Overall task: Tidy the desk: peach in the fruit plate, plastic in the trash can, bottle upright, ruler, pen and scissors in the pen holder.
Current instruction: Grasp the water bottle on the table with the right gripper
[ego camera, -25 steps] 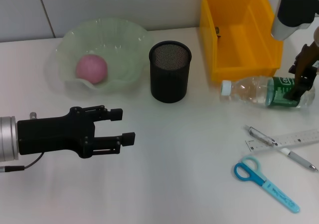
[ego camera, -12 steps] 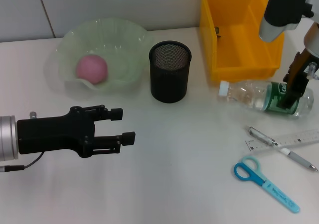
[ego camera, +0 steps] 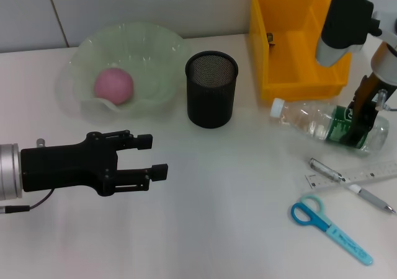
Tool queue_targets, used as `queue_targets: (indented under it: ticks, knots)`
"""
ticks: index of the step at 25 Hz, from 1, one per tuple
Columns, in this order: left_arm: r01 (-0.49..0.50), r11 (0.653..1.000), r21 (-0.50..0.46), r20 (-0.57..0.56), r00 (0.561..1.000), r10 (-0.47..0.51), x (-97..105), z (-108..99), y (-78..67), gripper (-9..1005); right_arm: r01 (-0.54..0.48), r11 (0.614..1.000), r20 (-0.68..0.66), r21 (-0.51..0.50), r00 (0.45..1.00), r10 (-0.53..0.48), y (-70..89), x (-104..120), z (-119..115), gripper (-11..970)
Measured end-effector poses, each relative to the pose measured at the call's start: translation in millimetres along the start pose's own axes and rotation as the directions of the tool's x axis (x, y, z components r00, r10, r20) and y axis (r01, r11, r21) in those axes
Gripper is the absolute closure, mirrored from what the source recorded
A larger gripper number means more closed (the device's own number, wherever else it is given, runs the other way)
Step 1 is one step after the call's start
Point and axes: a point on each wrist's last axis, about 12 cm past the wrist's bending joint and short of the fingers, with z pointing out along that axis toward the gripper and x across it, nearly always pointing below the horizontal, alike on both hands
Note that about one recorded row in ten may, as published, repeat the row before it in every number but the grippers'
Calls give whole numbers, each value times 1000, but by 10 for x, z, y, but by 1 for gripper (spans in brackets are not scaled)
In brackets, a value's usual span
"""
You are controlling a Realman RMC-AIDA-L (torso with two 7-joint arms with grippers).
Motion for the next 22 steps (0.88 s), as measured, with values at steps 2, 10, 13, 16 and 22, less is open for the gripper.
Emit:
queue_targets:
  ticks: [2,10,13,16,22]
  knots:
    - [-4,1000,0,0,1000,4,-3,-1,1,254,1,1000,1,-8,1000,-1,29,-6,26,191]
    - [-9,1000,-1,1,1000,9,0,-4,0,254,-8,1000,7,-30,1000,9,115,14,127,190]
    - [-10,1000,-2,1,1000,10,0,-6,1,255,-15,999,12,-33,1000,15,139,32,168,190]
    - [-10,1000,-3,0,1000,10,2,-11,1,255,-17,999,13,-33,1000,18,145,39,183,191]
    - [-10,1000,-4,-1,1000,10,3,-17,3,256,-15,999,20,-39,1000,16,174,23,203,191]
